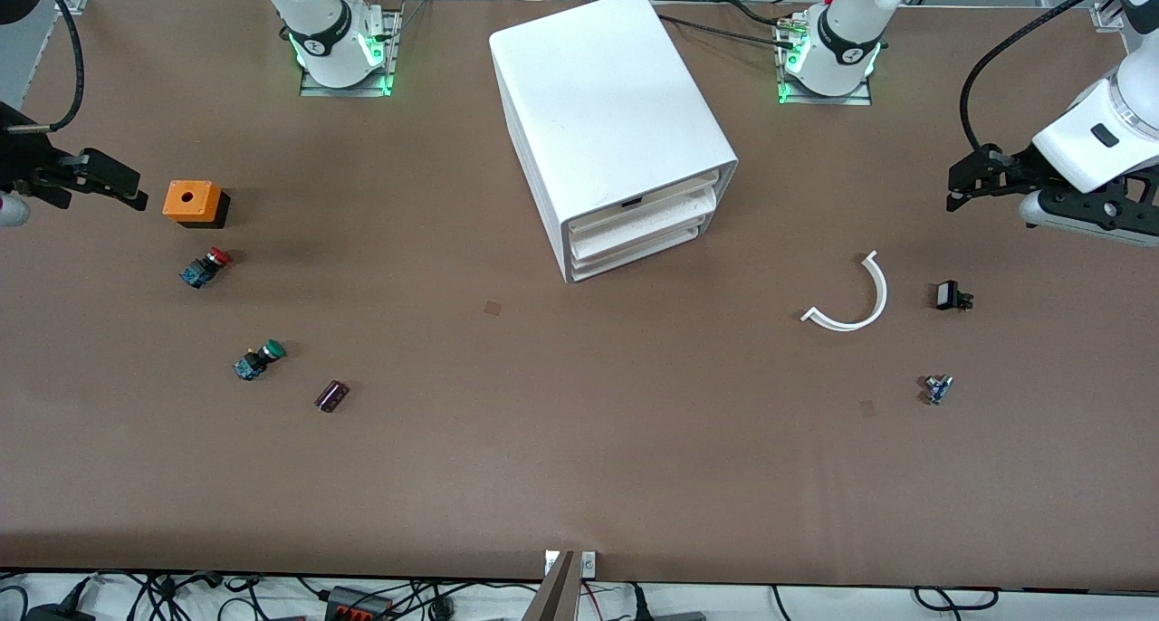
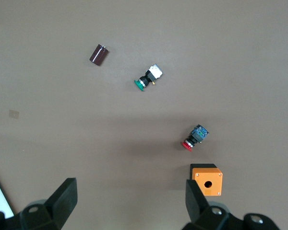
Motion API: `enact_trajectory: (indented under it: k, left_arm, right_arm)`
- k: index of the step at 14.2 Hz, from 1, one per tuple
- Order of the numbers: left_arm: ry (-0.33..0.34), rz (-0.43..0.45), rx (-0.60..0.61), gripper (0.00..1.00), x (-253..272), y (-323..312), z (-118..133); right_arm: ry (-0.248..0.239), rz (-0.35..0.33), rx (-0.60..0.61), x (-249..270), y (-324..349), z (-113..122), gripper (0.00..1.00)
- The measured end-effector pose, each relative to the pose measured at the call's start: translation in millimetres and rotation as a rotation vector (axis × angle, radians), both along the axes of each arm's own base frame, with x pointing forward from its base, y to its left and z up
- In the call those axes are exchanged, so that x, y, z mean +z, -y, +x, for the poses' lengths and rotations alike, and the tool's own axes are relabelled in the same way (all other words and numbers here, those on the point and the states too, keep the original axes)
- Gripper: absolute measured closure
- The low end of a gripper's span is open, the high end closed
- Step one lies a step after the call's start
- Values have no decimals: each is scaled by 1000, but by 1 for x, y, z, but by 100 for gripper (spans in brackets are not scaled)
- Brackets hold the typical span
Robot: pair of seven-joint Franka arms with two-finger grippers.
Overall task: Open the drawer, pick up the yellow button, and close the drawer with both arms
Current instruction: 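Move the left gripper toward the lower drawer handle of the white cabinet, then grasp the drawer handle with the left gripper and pull the drawer open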
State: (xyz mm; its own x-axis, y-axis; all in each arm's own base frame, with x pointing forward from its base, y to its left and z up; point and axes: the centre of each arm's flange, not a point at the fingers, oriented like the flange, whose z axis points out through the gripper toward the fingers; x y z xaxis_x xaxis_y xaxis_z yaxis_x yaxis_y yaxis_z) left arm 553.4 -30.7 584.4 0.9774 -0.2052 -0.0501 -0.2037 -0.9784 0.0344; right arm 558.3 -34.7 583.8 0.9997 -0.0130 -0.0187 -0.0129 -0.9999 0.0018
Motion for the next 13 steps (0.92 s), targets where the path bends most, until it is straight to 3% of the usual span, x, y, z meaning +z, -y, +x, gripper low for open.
enact_trajectory:
  k: [3,5,9,13]
  left_arm:
    - [-111,-90,1,0,-9,11,-12]
    - [-227,-133,-25,0,-24,25,-20]
    - [-398,-293,-118,0,-71,93,-19]
    - [-429,-548,-133,0,-127,139,7]
  right_arm:
    - [0,0,0,0,0,0,0]
    - [-2,0,1,-1,0,0,0]
    - [-11,1,9,-5,-5,1,0]
    - [-24,0,75,-13,-43,5,0]
